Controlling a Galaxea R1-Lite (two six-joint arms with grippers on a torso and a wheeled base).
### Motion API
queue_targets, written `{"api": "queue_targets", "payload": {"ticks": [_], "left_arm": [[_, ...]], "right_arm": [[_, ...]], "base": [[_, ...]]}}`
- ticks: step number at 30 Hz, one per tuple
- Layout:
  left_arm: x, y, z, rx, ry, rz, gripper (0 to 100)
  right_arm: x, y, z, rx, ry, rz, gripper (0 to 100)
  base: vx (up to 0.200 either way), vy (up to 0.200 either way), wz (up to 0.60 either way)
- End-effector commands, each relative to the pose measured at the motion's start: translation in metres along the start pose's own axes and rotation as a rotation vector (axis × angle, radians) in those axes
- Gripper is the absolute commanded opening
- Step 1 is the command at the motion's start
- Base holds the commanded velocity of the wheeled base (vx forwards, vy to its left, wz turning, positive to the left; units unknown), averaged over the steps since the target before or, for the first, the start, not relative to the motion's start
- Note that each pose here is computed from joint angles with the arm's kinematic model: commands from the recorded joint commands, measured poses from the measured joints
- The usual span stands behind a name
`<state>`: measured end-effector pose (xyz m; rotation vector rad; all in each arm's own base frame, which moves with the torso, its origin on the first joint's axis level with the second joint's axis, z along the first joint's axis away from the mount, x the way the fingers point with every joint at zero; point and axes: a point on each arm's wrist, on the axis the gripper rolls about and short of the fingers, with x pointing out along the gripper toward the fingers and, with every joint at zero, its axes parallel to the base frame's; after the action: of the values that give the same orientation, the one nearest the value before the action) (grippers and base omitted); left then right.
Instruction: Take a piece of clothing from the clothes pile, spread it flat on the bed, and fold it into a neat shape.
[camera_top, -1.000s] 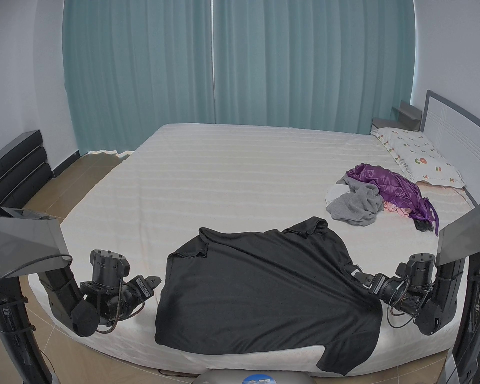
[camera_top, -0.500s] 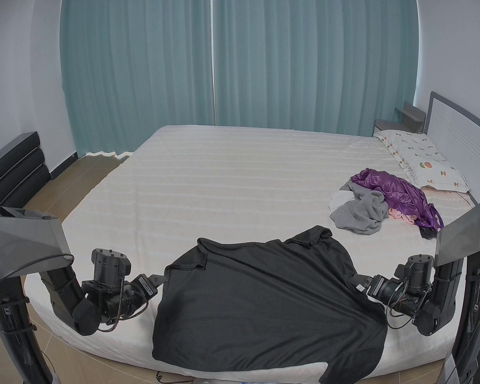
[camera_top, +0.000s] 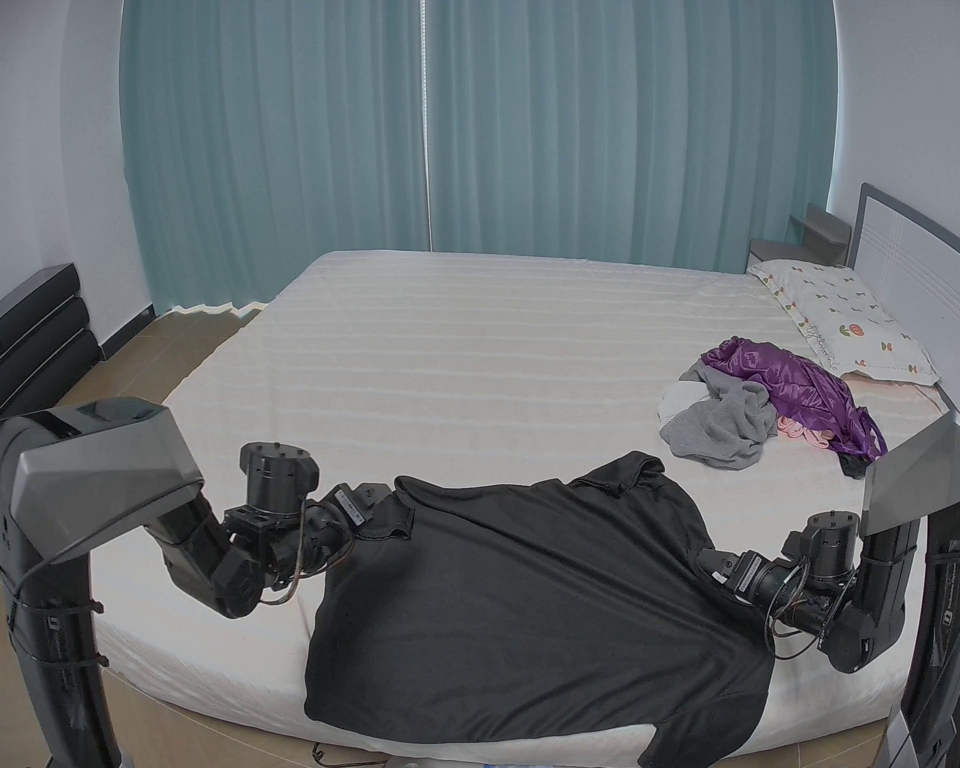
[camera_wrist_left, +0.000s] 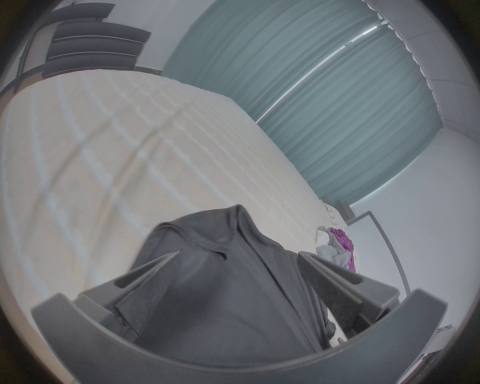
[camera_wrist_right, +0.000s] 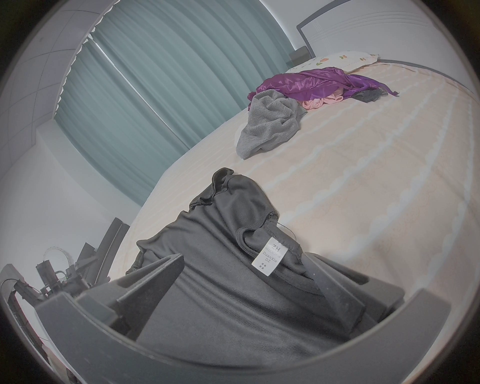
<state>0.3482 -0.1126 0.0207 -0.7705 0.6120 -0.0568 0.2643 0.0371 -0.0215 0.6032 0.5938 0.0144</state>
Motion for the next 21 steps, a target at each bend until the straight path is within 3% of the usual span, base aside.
{"api": "queue_targets", "payload": {"ticks": [1,7,21], "left_arm": [[0.054,-0.013,-0.034,0.075,0.083,-0.015,100],[0.085,-0.021,-0.044,0.141,0.102,-0.029,100],[0.108,-0.029,-0.045,0.16,0.135,-0.002,100]], "right_arm": [[0.006,0.0,0.0,0.008,-0.009,0.01,100],[0.006,-0.001,0.0,0.013,-0.007,0.004,100],[0.01,-0.007,-0.005,0.018,0.012,-0.019,100]], "base": [[0.0,0.0,0.0],[0.0,0.0,0.0],[0.0,0.0,0.0]]}}
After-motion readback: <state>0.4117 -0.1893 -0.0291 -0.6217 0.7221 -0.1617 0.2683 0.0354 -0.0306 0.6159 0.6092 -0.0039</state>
